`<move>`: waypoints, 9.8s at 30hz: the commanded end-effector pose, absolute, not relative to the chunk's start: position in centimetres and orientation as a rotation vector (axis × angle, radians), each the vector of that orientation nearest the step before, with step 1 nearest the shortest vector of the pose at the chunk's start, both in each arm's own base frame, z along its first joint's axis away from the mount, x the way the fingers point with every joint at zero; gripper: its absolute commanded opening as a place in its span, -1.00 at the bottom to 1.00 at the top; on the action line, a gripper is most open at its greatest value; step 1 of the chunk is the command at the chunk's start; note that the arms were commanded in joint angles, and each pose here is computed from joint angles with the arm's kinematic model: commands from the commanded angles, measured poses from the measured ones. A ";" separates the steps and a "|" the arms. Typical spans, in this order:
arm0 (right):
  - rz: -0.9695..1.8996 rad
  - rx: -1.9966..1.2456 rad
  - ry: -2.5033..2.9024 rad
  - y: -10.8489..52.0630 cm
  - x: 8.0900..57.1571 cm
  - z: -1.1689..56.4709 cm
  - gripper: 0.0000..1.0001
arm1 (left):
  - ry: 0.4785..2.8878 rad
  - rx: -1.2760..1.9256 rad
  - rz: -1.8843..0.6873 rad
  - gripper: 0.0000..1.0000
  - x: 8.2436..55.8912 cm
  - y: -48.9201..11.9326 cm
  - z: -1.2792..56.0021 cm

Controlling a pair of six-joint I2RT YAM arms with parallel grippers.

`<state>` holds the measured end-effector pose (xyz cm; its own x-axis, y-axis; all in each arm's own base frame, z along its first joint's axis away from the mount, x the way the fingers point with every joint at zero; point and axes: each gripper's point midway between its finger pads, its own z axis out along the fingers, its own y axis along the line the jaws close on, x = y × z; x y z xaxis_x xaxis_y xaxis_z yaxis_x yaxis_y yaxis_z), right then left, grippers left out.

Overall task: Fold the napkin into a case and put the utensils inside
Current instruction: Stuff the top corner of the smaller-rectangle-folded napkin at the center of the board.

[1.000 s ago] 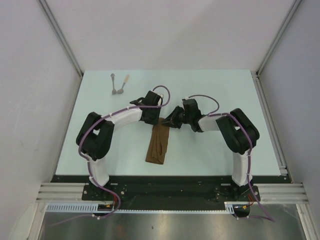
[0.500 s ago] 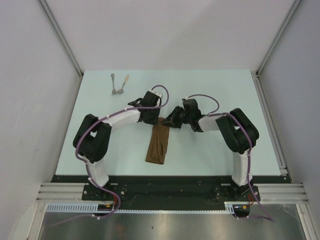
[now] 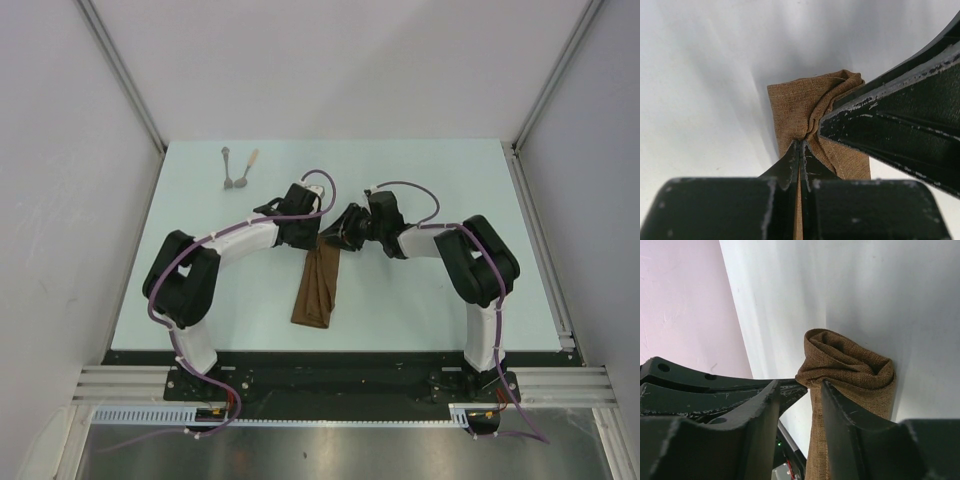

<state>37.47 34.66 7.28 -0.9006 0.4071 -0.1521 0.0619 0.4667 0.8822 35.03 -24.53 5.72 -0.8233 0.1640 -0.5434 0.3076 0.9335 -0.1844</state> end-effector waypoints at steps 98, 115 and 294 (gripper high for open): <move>1.663 0.760 2.020 37.1 39.8 5.5 -0.96 | 2.490 0.038 -0.473 -0.64 36.3 -22.8 9.6; 1.616 0.782 2.037 37.4 40.2 5.0 -1.00 | 2.630 0.195 -0.225 -0.21 38.5 -22.0 4.8; 1.234 -0.358 2.563 35.0 27.7 6.6 -0.16 | 2.630 -0.099 -0.621 -0.13 29.4 -19.3 3.4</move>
